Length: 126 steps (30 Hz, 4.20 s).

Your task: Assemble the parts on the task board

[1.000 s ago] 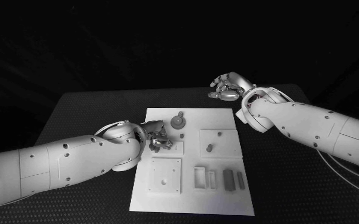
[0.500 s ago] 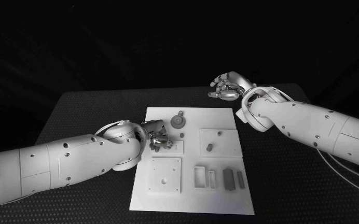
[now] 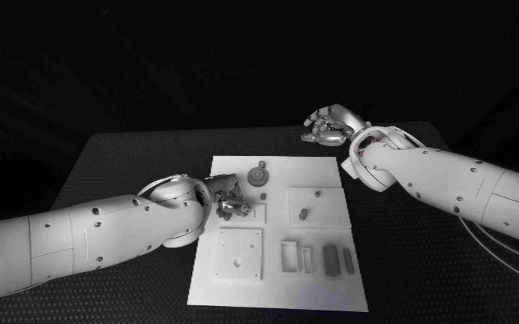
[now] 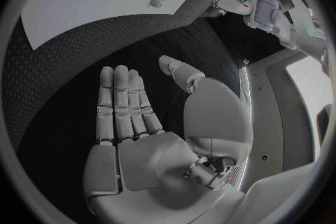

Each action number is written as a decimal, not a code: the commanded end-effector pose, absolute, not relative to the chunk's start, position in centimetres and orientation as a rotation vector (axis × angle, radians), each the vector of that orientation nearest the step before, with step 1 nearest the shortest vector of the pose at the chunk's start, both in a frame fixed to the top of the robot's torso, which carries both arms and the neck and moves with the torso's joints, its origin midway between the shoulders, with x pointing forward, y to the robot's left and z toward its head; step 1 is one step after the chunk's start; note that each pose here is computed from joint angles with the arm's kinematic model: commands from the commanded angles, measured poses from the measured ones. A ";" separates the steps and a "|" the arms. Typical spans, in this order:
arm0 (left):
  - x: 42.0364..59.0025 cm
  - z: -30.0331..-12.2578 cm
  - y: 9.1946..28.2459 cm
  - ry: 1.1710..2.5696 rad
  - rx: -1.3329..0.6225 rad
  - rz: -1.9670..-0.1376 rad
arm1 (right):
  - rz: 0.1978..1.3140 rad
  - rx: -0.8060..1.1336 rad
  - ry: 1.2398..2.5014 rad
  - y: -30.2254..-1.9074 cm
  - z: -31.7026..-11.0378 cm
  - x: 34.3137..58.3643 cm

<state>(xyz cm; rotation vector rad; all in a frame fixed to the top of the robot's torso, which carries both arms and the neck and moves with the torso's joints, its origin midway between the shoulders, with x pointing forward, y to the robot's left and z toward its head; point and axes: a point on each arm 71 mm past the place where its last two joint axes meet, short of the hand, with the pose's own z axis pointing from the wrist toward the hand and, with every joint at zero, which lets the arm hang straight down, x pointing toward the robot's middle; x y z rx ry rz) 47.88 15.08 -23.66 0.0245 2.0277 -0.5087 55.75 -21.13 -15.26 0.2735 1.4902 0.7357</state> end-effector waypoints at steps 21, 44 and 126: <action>47.1 -25.2 15.2 2.104 0.058 -0.454 | 0.742 0.264 1.500 -21.0 -15.3 55.7; 47.0 -25.4 15.3 2.124 0.058 -0.455 | 0.741 0.264 1.504 -21.1 -15.3 55.7; 47.1 -25.6 14.2 2.146 0.118 -0.450 | 0.743 0.264 1.504 -21.1 -15.3 55.7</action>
